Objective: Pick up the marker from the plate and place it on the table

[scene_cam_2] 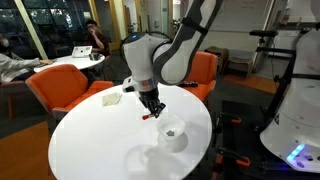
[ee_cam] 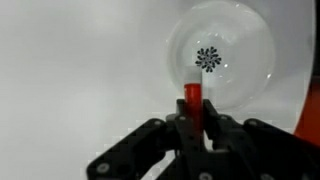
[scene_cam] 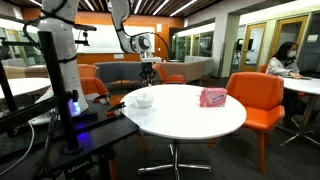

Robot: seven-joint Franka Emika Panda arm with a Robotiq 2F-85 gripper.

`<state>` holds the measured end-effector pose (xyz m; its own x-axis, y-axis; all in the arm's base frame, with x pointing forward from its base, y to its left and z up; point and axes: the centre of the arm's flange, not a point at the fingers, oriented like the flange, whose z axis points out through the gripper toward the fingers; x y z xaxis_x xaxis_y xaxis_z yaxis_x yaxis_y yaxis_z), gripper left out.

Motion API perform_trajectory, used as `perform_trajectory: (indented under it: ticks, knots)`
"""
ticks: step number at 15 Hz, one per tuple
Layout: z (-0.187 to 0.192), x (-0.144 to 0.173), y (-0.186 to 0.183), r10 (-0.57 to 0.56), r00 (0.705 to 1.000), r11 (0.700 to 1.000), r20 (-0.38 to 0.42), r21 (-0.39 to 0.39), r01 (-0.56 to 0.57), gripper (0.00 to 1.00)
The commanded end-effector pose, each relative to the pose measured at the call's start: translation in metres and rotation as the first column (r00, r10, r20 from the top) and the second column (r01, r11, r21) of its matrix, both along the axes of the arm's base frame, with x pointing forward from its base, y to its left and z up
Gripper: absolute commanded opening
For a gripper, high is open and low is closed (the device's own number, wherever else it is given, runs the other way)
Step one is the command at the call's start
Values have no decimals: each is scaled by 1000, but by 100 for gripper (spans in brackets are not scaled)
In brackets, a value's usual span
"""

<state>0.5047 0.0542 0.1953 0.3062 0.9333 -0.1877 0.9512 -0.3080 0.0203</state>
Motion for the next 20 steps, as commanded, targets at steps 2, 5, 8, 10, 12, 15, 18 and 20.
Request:
perform_trajectory:
  ticks: [2, 5, 8, 10, 12, 15, 18, 20]
  knots:
    - [-40, 43, 15, 240, 969, 969, -65, -41, -243, 5]
    - [-70, 56, 28, 381, 918, 919, -110, -63, -389, 5]
    - [-93, 62, 40, 497, 857, 853, -137, -106, -512, 5]
    - [-98, 63, 44, 541, 831, 820, -133, -137, -556, 45]
    - [-89, 63, 43, 540, 832, 820, -128, -141, -554, 53]
    - [-45, 56, 29, 475, 869, 875, -141, -28, -483, 75]
    - [14, 55, 3, 336, 930, 941, -148, 99, -325, 97]
    - [57, 56, -16, 201, 970, 977, -139, 105, -187, 100]
